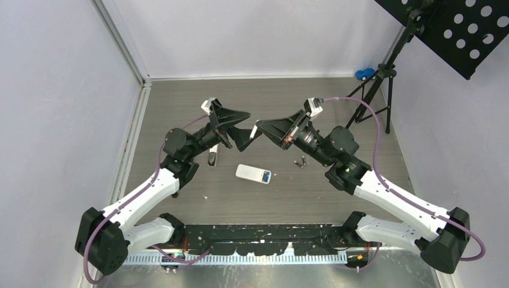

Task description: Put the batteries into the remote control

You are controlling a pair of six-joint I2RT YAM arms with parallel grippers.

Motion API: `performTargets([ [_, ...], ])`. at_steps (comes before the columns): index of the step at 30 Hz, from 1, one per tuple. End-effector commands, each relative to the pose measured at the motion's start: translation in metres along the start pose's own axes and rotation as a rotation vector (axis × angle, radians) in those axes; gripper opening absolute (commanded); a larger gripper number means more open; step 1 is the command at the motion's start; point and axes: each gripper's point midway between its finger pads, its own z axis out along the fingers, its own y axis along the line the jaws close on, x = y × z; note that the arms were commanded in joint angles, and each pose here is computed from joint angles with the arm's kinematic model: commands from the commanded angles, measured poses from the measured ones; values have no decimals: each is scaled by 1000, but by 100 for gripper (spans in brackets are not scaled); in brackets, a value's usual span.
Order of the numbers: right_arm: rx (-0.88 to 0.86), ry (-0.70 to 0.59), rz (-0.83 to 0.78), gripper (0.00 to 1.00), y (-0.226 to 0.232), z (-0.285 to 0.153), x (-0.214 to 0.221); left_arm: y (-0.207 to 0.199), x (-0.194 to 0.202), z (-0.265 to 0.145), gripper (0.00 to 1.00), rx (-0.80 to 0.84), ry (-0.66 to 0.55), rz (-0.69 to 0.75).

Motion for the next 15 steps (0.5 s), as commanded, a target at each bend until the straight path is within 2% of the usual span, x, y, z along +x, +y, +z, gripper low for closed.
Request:
performTargets([
  [1, -143, -5, 29, 0, 35, -14, 0, -33, 15, -6, 73, 111, 22, 23],
  [11, -188, -29, 42, 0, 35, -21, -3, -36, 14, -2, 47, 120, 30, 27],
  [15, -194, -34, 55, 0, 30, -21, -5, -33, 12, -1, 26, 115, 25, 23],
])
